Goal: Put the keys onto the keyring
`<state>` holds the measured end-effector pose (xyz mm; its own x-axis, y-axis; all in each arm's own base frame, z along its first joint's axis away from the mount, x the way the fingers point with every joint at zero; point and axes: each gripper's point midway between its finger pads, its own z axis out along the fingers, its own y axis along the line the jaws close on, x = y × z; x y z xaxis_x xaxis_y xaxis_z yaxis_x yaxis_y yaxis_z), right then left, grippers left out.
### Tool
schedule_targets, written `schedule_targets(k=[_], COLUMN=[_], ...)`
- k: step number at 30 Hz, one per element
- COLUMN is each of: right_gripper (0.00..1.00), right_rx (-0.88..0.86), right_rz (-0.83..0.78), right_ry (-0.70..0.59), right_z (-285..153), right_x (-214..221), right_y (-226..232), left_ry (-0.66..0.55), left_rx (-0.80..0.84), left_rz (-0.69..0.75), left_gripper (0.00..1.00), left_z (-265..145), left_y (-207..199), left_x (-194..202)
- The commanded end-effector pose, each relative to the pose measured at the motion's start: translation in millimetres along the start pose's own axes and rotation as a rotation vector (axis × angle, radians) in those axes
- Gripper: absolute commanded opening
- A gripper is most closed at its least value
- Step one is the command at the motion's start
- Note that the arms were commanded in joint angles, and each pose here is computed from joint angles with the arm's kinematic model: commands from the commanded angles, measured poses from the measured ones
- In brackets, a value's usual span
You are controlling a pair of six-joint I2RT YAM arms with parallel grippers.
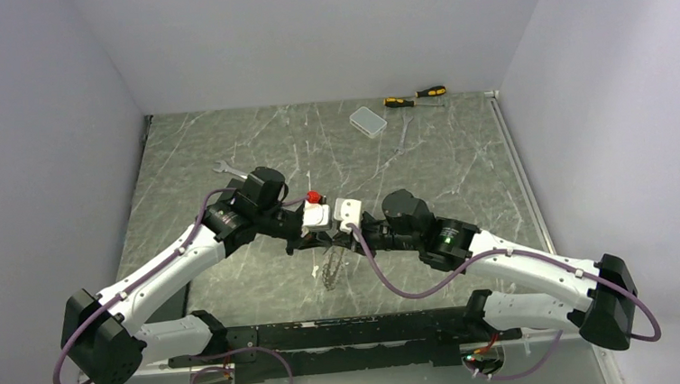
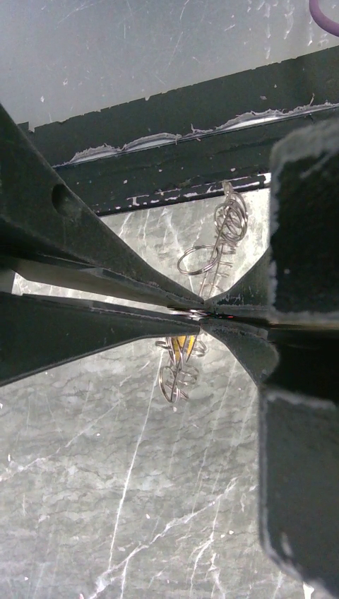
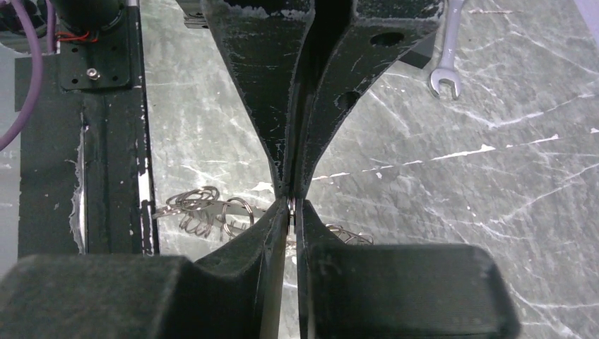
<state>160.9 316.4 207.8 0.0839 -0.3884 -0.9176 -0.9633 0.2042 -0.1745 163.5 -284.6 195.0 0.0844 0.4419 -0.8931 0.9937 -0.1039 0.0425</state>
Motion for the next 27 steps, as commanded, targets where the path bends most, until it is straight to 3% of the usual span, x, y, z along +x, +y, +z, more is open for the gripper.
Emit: schedule_targets(k=[1, 8, 15, 18, 27], right_gripper=[0.09, 0.00, 0.00, 0.00, 0.00], right_rx=[0.006, 0.008, 0.038, 0.053, 0.109], right_rz=[-0.016, -0.002, 0.011, 0.014, 0.021], right_ry=[-0.096, -0.129, -0.193, -0.209, -0.266], right_z=[-0.3, -1.3, -8.8, -13.1, -28.4], right_x=[-30.9, -34.3, -46.1, -47.8, -58.9], right_y=[-4.4, -3.1, -5.8, -6.8, -12.8], left_ry=[-0.064, -0.075, -0.102, -0.130, -0.236], left_rx=[0.001, -0.007, -0.066, -0.097, -0.137], left_rz=[0.070, 0.077, 0.098, 0.110, 0.092], left_gripper=[0.00, 0.00, 0.40, 0.51, 0.54], left_z=[-4.7, -6.6, -14.5, -20.0, -33.6], left_y=[1.9, 2.1, 4.3, 6.8, 14.5], left_x=[-24.2, -28.4, -33.5, -38.9, -55.1])
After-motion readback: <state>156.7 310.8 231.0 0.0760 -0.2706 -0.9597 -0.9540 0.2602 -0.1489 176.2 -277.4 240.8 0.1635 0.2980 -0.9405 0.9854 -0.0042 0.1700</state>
